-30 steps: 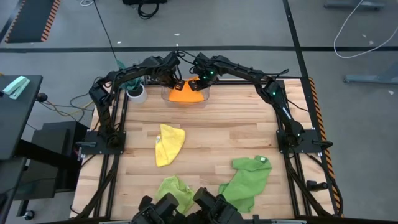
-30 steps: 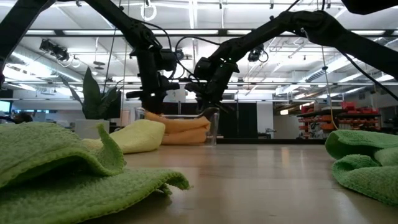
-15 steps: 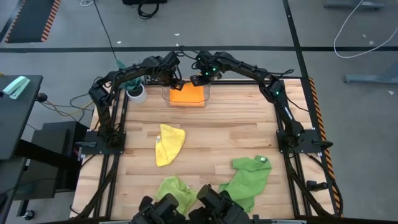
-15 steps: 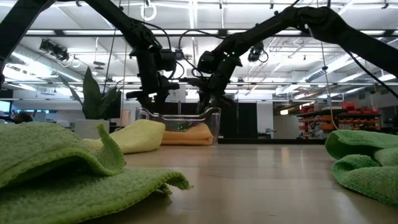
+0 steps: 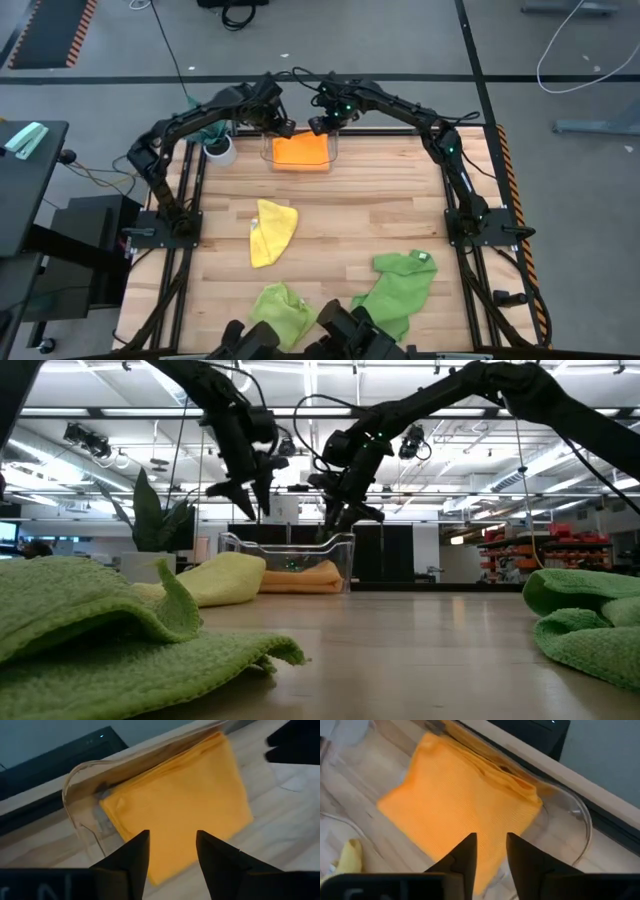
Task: Fold microfiber towels
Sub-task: Put the orange towel into the transparent bin
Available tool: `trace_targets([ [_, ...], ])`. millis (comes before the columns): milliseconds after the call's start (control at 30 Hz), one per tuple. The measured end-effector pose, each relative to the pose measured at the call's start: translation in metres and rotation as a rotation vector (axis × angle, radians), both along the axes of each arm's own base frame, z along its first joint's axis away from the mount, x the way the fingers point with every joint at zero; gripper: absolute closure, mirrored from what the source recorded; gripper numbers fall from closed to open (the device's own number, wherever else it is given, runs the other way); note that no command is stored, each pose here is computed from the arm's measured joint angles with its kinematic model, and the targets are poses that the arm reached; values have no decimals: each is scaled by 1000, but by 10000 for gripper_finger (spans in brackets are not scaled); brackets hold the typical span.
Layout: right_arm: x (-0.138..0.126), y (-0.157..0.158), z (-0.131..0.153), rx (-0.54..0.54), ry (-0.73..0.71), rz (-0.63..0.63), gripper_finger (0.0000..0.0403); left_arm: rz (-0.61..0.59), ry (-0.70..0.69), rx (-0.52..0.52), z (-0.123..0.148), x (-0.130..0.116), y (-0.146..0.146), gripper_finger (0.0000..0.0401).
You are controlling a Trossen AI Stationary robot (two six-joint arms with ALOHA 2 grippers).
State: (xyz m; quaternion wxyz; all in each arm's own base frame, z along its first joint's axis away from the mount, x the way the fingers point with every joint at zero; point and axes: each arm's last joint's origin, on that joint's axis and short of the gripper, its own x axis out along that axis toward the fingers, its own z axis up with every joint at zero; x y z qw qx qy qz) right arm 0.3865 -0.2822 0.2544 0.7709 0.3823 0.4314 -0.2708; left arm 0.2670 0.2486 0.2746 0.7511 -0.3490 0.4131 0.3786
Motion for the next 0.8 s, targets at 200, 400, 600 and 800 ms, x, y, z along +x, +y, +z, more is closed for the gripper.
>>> trace_targets([
  [200,11,13,1,-51,4,65,372,-28,-79,69,33,-6,-20,241],
  [400,19,23,0,-163,66,115,389,-60,-153,135,64,-15,-42,248],
  [600,19,23,-2,-202,91,149,397,-78,-234,193,92,-28,-63,252],
  [800,19,22,-6,-196,104,149,399,-79,-313,241,117,-44,-82,248],
])
